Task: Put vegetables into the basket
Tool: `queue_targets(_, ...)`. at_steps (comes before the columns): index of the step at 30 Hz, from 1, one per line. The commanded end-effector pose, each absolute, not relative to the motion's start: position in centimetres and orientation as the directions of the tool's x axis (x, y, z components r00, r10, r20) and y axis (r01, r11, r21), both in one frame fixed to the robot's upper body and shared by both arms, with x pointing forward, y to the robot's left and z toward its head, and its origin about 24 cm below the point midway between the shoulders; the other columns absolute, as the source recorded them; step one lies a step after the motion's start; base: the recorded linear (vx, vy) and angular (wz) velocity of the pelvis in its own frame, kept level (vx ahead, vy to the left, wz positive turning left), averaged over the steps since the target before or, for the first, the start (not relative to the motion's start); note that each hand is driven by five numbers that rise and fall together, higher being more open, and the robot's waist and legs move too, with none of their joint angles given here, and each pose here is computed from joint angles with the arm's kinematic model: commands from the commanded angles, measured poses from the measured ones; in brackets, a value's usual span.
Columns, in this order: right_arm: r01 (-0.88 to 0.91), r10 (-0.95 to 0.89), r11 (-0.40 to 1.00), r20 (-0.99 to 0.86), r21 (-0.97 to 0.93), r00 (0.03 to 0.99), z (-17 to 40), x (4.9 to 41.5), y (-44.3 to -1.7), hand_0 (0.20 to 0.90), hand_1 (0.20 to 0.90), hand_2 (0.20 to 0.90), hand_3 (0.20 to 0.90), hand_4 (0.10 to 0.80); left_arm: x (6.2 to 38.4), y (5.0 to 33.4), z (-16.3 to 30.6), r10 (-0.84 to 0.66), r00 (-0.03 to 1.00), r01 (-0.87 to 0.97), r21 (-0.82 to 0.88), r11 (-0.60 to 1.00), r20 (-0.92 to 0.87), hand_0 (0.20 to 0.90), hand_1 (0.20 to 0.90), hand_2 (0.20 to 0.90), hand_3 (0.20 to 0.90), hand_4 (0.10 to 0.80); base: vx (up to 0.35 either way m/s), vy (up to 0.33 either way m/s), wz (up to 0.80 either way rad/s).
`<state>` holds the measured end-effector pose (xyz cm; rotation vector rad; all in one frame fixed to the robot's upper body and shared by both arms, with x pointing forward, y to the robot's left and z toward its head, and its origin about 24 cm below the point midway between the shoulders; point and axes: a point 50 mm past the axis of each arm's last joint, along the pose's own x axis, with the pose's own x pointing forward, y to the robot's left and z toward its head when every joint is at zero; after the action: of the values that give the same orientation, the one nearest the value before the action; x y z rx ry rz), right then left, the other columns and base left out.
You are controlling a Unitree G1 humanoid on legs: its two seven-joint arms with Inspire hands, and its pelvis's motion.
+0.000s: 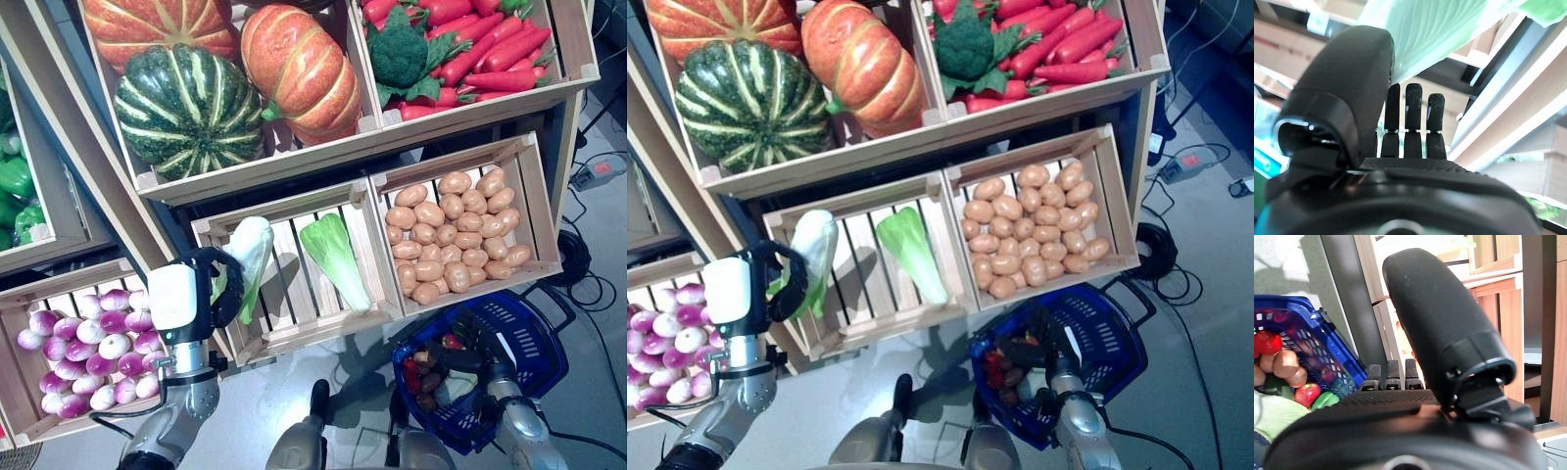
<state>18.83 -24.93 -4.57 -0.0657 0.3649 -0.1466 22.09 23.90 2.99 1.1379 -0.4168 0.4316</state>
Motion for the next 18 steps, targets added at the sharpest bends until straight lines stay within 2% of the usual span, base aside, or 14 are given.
queue_targets(1,0.068,-0.078,0.996,-0.18,-0.064,0.98,-1.6,21.2,-24.0,0.9,0.9,0.9,0.9,0.8,25.0,25.1,6.9,0.069,0.712,-0.689,0.676,0.263,0.699,0.3,0.3,0.3,0.3,0.4,-0.087,-0.007,-0.08)
queue_targets(12,0.009,-0.022,0.997,-0.167,-0.076,0.986,-1.2,23.5,-22.5,0.9,0.9,0.9,0.9,0.8,29.3,23.7,7.4,0.04,0.702,-0.704,0.685,0.19,0.711,0.3,0.3,0.3,0.3,0.4,-0.075,0.007,-0.16)
queue_targets(18,-0.059,0.049,0.996,-0.147,-0.066,0.988,-0.5,25.2,-20.7,0.9,0.9,0.9,0.9,0.8,31.8,24.3,9.0,0.047,0.681,-0.732,0.676,0.083,0.731,0.3,0.3,0.3,0.3,0.4,-0.112,-0.014,-0.15)
